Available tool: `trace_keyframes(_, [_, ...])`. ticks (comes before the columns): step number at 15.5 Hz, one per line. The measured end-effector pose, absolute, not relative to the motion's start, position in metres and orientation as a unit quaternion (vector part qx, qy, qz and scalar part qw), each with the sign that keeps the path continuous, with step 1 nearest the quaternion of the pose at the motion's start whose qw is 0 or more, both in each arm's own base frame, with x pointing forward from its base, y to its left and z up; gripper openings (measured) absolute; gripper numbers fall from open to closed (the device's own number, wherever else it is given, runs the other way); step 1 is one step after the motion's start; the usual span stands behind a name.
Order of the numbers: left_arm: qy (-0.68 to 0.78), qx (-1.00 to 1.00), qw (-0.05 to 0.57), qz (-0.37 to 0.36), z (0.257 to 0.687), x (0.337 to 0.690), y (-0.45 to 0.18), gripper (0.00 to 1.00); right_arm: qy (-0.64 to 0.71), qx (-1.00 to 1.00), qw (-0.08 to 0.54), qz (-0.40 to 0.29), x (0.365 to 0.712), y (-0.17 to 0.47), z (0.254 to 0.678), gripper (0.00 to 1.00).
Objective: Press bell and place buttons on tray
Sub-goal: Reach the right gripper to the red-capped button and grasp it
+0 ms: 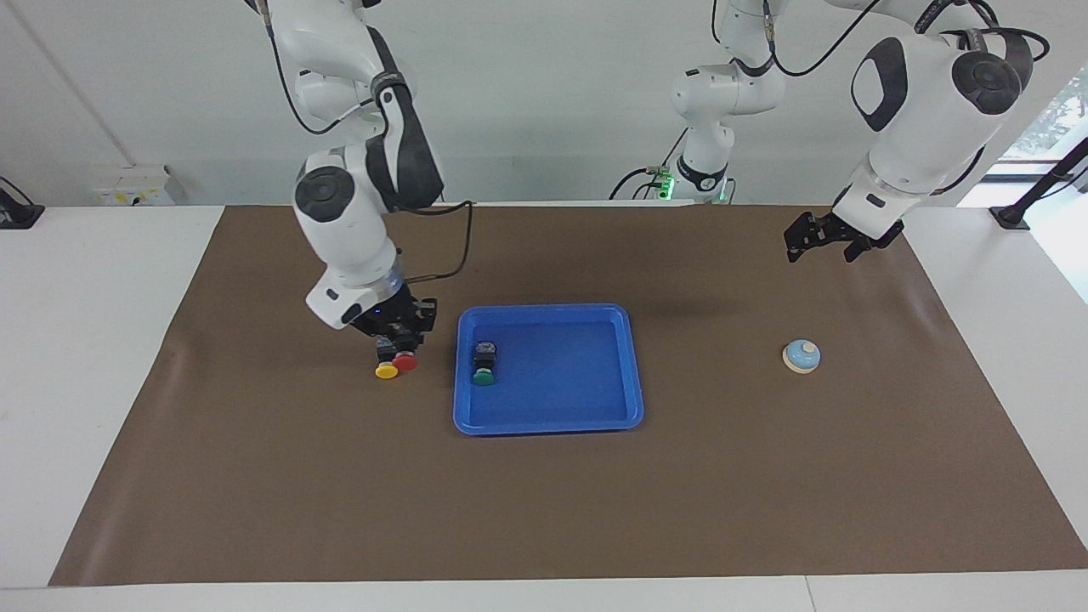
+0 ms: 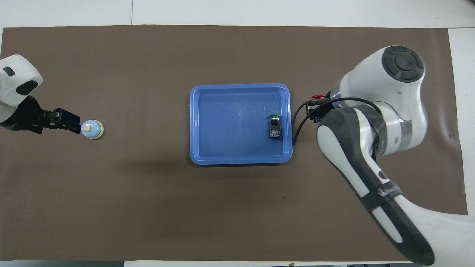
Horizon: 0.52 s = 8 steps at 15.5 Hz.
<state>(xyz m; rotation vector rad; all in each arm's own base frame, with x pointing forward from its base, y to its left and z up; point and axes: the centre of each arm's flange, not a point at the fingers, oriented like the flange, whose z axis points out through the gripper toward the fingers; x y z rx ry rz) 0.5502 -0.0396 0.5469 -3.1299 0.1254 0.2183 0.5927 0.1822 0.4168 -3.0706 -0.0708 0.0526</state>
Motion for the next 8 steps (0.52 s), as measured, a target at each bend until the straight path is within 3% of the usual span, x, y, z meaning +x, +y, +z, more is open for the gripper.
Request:
trace_keyframes(4, [0.04, -0.997, 0.001, 0.07, 0.547, 0.55, -0.04, 1.0, -0.027, -0.999, 0.032, 0.025, 0.597, 0.274, 0.405, 0.41])
trace_keyframes(8, [0.04, -0.997, 0.001, 0.07, 0.547, 0.55, -0.04, 1.0, -0.015, -0.999, 0.029, 0.027, 0.606, 0.33, 0.358, 0.41])
